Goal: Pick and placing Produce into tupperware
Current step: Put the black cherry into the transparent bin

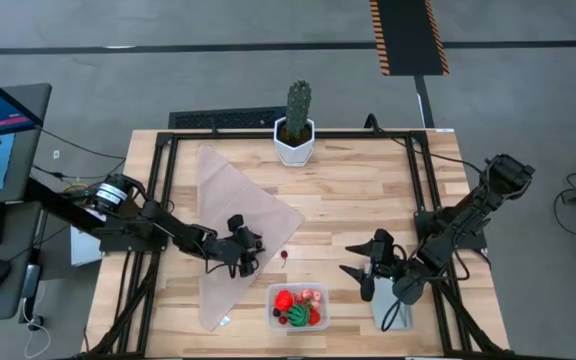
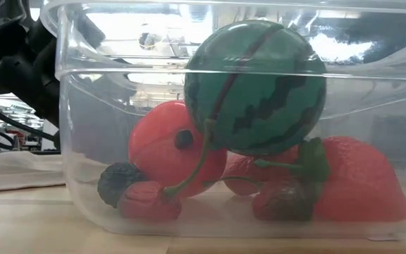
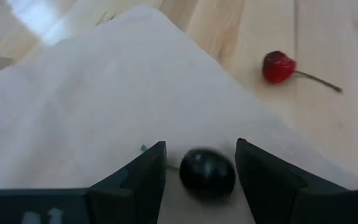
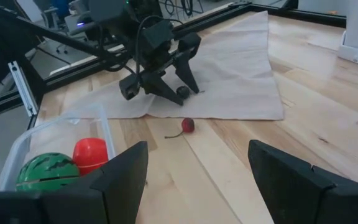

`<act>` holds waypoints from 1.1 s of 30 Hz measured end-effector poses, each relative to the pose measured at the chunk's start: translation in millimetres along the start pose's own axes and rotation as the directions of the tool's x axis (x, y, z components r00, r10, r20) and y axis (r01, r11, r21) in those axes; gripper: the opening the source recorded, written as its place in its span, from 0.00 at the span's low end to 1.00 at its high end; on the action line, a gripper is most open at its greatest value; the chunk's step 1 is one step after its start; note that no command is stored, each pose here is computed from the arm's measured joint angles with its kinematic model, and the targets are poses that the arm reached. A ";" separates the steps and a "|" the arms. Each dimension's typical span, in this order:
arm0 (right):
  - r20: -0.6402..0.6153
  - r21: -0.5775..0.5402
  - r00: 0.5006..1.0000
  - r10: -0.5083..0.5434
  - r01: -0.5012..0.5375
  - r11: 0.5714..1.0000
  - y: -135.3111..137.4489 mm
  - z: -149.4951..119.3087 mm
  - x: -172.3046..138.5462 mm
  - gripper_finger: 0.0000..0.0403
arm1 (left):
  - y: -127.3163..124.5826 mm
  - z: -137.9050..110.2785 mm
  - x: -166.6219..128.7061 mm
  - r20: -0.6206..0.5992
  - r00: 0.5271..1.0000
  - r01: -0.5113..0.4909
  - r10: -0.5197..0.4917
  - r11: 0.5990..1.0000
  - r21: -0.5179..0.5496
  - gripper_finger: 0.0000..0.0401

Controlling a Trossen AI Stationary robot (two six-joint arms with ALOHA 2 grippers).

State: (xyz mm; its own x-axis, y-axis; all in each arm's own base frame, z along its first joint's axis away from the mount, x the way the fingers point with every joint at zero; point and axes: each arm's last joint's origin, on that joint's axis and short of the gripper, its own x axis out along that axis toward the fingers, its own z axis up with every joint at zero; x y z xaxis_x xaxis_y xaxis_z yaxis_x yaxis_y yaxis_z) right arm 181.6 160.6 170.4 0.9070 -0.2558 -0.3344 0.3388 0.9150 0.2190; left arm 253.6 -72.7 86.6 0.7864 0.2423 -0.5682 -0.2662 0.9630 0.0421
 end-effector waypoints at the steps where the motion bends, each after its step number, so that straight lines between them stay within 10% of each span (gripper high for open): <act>1: 0.000 0.000 1.000 0.000 0.000 1.000 0.0 0.0 0.0 0.75 | 0.7 0.1 0.4 -0.001 1.000 -0.004 0.004 1.000 -0.003 0.45; 20: 0.000 0.000 1.000 0.000 0.000 1.000 0.0 0.0 0.0 0.75 | 1.4 -0.7 0.1 -0.008 1.000 -0.011 0.011 1.000 -0.019 0.21; 33: -0.001 -0.002 1.000 -0.003 0.003 1.000 0.2 -1.2 0.7 0.75 | -0.7 -0.2 0.0 -0.015 0.999 0.044 -0.044 0.998 -0.052 0.50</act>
State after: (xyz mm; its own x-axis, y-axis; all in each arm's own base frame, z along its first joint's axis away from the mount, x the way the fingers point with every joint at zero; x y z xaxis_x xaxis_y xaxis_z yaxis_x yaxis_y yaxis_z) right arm 182.0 161.0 169.1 0.9058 -0.2585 -0.3356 0.3412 0.9147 0.2166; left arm 253.7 -73.4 86.4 0.7888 0.1974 -0.5820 -0.2606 0.9651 -0.0258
